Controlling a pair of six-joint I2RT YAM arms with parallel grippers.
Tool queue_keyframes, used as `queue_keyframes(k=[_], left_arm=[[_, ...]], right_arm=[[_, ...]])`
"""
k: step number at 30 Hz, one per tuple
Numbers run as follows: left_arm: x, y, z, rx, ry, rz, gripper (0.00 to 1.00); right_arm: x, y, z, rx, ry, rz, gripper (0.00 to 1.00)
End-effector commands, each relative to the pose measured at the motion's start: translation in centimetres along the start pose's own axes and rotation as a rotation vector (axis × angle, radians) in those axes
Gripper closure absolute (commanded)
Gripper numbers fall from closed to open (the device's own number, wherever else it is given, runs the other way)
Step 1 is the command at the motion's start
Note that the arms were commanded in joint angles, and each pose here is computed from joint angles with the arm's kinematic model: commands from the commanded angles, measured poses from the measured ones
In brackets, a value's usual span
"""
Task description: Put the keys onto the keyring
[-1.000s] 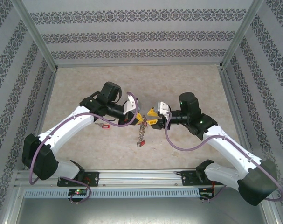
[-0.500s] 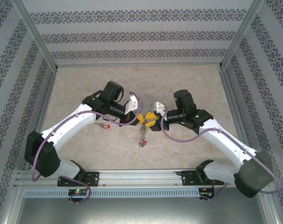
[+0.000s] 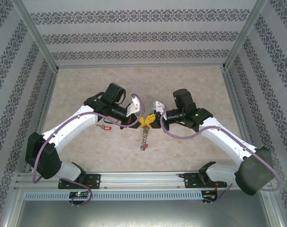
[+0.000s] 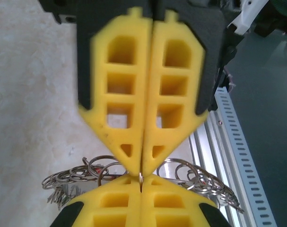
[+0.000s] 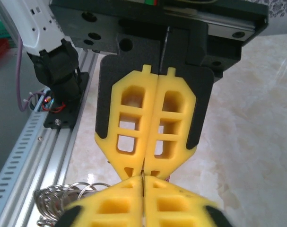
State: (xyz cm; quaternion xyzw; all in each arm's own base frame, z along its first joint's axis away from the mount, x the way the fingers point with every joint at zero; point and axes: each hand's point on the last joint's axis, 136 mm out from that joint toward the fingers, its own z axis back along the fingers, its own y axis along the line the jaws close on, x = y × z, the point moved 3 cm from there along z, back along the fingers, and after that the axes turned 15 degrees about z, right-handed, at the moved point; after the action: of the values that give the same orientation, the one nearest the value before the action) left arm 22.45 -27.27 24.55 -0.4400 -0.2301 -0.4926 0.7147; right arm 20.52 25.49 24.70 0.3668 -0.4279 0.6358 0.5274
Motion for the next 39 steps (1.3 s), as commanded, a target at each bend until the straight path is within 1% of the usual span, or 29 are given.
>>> queue_keyframes(k=[1, 4, 5, 8, 9, 12, 18, 21, 24, 26, 27, 28, 33, 34, 35, 36, 39], left_arm=[[1.9, -1.7, 0.4, -0.054, -0.056, -0.088, 1.00], [2.0, -1.6, 0.5, -0.042, -0.060, -0.087, 1.00], [2.0, -1.6, 0.6, -0.035, -0.065, -0.084, 0.97], [2.0, -1.4, 0.8, -0.026, -0.083, -0.077, 0.83], [1.9, -1.3, 0.8, -0.020, -0.092, -0.075, 0.81], [1.5, -0.7, 0.9, -0.011, -0.108, -0.055, 0.80], [1.8, -0.1, 0.8, -0.004, -0.146, -0.041, 0.79], [2.2, 0.0, 0.8, -0.007, -0.164, -0.045, 0.79], [2.9, 0.2, 1.0, -0.013, -0.201, -0.039, 0.81], [3.5, 0.6, 1.2, -0.006, -0.233, -0.032, 0.88], [3.7, 0.6, 1.3, -0.004, -0.242, -0.030, 0.95], [4.0, 0.7, 1.4, -0.002, -0.248, -0.033, 1.00], [3.9, 1.0, 1.6, 0.009, -0.234, -0.022, 1.00], [3.7, 1.2, 1.8, 0.006, -0.233, -0.010, 0.97], [3.6, 1.2, 1.8, 0.003, -0.234, -0.003, 0.86], [3.5, 1.3, 1.9, -0.001, -0.236, 0.009, 0.79], [3.2, 1.1, 1.8, -0.029, -0.233, 0.017, 0.76]], right_arm=[[0.4, -0.1, -0.5, 0.009, 0.000, -0.006, 1.00], [0.3, -0.3, -0.6, -0.013, -0.007, -0.003, 1.00], [0.4, -0.6, -0.6, -0.042, -0.015, 0.005, 1.00], [1.1, -2.4, 0.0, -0.202, -0.058, -0.010, 1.00], [1.5, -3.0, 0.3, -0.258, -0.089, -0.019, 1.00], [3.3, -3.7, 1.4, -0.348, -0.194, -0.006, 1.00], [5.4, -3.9, 3.0, -0.446, -0.309, 0.024, 1.00], [5.8, -3.8, 3.6, -0.489, -0.357, 0.027, 1.00], [6.1, -3.8, 4.3, -0.540, -0.426, 0.022, 1.00], [6.4, -3.6, 4.6, -0.558, -0.477, 0.026, 1.00], [6.3, -3.4, 4.4, -0.546, -0.475, 0.033, 1.00], [6.1, -3.1, 4.0, -0.531, -0.462, 0.037, 1.00], [5.4, -2.7, 4.2, -0.527, -0.436, 0.056, 1.00], [5.4, -2.7, 4.5, -0.529, -0.439, 0.060, 1.00], [5.4, -2.7, 4.8, -0.531, -0.442, 0.060, 1.00], [5.5, -2.7, 5.0, -0.531, -0.445, 0.062, 1.00], [5.7, -2.5, 5.1, -0.521, -0.453, 0.068, 1.00]])
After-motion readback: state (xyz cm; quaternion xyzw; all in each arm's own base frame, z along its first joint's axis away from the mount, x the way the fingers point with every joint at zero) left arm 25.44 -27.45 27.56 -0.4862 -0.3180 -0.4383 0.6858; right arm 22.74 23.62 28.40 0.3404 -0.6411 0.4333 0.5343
